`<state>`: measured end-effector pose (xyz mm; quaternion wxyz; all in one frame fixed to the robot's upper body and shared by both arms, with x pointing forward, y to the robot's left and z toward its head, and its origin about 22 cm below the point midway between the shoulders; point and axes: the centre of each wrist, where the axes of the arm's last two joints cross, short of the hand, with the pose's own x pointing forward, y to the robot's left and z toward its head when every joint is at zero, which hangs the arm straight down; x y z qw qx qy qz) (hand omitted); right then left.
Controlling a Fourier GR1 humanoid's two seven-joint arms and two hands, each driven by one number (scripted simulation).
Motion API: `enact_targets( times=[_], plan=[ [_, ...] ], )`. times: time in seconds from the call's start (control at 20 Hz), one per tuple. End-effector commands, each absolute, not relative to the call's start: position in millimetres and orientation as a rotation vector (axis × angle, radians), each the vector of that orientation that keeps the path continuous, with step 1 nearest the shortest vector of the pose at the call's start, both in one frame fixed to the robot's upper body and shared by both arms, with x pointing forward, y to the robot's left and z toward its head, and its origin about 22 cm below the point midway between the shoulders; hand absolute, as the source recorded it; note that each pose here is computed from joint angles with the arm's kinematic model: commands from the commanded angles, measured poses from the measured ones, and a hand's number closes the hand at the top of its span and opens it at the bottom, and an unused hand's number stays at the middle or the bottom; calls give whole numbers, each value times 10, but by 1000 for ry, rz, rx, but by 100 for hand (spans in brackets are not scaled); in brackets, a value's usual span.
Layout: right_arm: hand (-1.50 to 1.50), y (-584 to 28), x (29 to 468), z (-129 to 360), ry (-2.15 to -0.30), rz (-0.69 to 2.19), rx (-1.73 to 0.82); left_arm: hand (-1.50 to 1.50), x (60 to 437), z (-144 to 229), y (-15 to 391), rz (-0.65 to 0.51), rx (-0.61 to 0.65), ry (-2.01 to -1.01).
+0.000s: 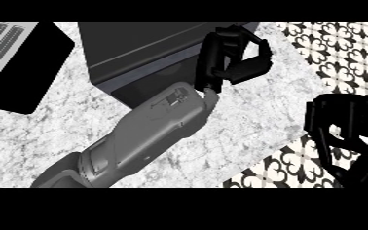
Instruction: Pick up the milk, place it into the microwave and close the microwave
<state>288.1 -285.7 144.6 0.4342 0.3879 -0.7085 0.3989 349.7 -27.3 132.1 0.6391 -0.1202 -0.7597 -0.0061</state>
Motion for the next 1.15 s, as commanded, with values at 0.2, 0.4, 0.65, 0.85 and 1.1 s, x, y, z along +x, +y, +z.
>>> enact_targets(
  times=[0.2,0.4,0.65,0.85,1.1],
  plan=[
    [150,-2738,2680,1276,-1727,958,1088,150,3710,969,98,235,-325,-1488],
    [150,-2705,2567,1229,-1722,942,1099,150,3705,810,162,230,-364,-1464],
    [150,-2643,2429,1173,-1726,909,1117,150,3741,685,311,218,-419,-1459],
    [150,-2568,2312,1127,-1719,894,1129,150,3738,579,372,206,-464,-1454],
    [150,-2523,2188,1125,-1733,883,1129,150,3762,515,420,191,-496,-1468]
  ],
)
